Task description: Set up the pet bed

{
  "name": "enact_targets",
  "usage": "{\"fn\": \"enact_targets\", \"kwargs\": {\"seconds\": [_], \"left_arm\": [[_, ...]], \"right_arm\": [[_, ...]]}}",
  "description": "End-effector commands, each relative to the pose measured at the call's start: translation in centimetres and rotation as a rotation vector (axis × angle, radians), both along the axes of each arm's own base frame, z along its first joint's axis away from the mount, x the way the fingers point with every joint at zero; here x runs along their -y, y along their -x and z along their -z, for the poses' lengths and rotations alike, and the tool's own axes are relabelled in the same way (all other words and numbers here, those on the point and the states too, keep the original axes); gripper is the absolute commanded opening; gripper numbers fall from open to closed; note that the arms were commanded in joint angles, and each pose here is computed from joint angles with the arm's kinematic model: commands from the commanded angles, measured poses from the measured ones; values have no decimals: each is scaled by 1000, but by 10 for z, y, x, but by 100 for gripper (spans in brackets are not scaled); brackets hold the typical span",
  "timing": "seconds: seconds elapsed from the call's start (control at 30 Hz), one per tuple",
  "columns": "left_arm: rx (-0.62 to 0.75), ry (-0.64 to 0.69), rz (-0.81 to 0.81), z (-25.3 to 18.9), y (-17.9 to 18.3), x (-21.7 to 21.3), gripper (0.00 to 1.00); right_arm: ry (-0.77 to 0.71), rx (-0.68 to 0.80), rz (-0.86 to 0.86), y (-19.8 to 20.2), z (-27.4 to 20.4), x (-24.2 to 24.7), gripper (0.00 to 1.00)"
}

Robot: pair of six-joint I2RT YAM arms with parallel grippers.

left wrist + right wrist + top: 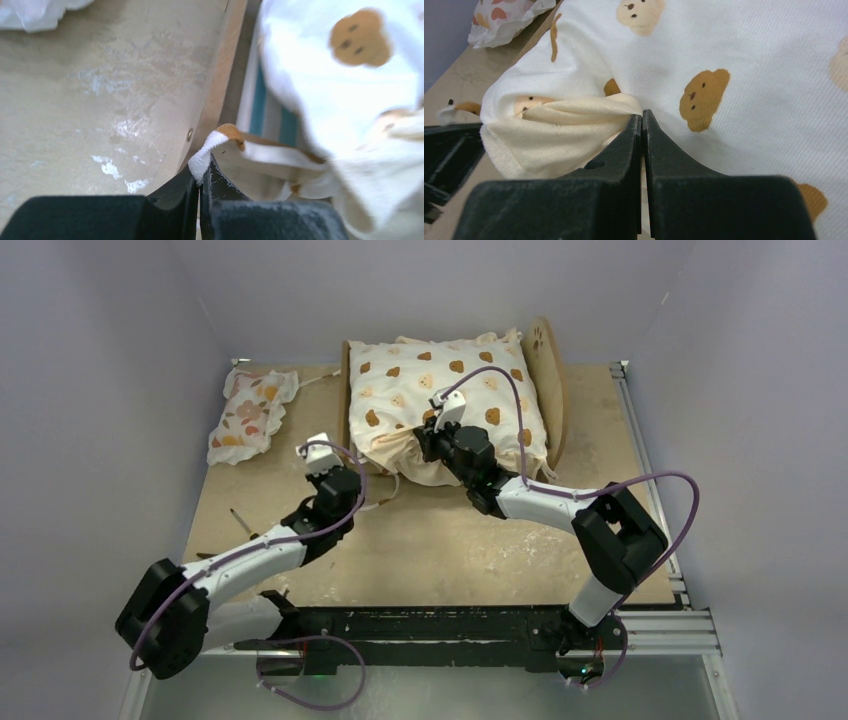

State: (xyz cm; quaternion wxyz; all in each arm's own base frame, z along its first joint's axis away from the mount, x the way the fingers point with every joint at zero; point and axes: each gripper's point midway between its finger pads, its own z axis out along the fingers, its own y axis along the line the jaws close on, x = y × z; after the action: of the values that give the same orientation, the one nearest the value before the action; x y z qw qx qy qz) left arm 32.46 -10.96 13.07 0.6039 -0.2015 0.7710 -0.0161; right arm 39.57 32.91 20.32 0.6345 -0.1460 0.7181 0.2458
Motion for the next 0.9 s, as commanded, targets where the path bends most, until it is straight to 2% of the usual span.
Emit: {"fn": "enact_targets", "kwargs": {"seconds": [0.0,0.07,0.2,0.37,0.53,0.87], "left_arm": [[3,-92,61,-62,-3,2,0],[33,-115,86,-95,-10,7,0],[79,-192,101,-133,-23,12,0],[144,-231,112,-162,-40,21,0],[81,-274,93,-141,-53,22,0],[-12,-173,101,-73,-69,6,0]], "right_arm": [[-43,30,8,-2,-14,4,0],[-46,29,0,-1,-15,3,0],[-53,29,-18,1,-17,0,0],[-53,27,-31,2,-16,-2,0],[-54,26,-37,3,-17,-3,0],[-54,21,-61,4,-14,-8,0]]}}
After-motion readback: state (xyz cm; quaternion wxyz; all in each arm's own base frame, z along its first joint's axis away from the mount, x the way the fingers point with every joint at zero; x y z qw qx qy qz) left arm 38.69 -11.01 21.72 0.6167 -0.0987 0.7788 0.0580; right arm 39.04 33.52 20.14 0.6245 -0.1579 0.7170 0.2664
